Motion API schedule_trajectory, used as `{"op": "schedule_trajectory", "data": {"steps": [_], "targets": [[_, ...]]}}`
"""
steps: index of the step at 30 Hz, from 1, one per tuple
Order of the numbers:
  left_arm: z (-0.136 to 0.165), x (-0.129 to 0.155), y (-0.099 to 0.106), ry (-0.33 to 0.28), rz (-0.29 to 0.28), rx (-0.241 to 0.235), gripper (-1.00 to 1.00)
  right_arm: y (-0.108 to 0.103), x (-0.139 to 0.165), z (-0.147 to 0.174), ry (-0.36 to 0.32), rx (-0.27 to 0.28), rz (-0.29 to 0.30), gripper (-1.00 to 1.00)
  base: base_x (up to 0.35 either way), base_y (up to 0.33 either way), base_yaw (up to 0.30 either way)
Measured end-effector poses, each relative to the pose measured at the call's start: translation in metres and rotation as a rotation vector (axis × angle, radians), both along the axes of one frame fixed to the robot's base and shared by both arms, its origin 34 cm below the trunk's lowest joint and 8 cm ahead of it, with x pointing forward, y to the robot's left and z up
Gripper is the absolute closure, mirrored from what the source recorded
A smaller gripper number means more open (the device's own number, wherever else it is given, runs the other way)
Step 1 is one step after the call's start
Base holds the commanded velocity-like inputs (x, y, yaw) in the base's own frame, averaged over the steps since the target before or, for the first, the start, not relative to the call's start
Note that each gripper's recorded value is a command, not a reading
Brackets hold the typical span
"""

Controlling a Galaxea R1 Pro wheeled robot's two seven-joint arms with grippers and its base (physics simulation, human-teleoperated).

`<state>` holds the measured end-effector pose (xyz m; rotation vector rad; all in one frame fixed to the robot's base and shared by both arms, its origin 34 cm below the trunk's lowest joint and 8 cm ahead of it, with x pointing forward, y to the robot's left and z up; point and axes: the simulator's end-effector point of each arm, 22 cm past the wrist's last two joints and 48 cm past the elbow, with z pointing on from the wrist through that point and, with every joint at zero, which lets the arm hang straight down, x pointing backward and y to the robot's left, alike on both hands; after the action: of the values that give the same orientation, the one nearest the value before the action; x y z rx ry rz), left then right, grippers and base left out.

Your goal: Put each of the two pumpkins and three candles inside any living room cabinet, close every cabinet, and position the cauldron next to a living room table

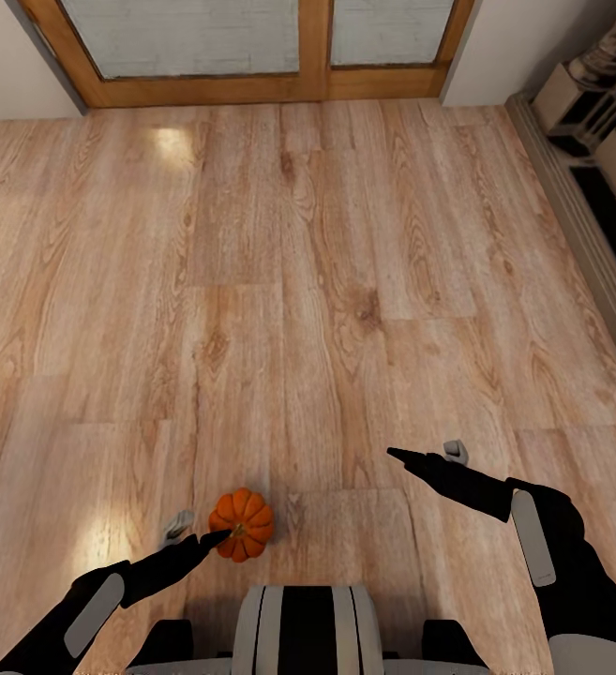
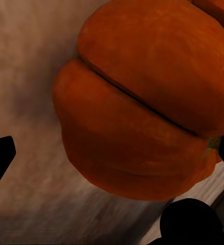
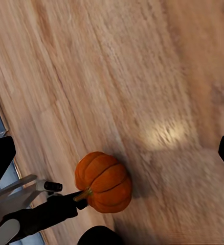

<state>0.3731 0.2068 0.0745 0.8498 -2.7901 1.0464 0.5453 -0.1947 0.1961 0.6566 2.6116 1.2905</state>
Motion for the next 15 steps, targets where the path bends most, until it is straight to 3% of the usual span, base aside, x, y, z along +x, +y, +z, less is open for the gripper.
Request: {"op": "schedule_trajectory", "data": {"steps": [10,15], "targets": [[-0.0010,-0.0011,0.0000,0.003,0.003,-0.001,-1.00,-0.0001,-0.0010,-0.0019,0.004,0.000,-0.001,-1.00,0.000,0.000,0.000],[-0.0011,-0.0016,-0.0006,0.003,0.001,-0.002,-1.00,0.0000,-0.0009,-0.0018,0.003,0.000,0.000,-1.00,0.000,-0.116,0.000]]}}
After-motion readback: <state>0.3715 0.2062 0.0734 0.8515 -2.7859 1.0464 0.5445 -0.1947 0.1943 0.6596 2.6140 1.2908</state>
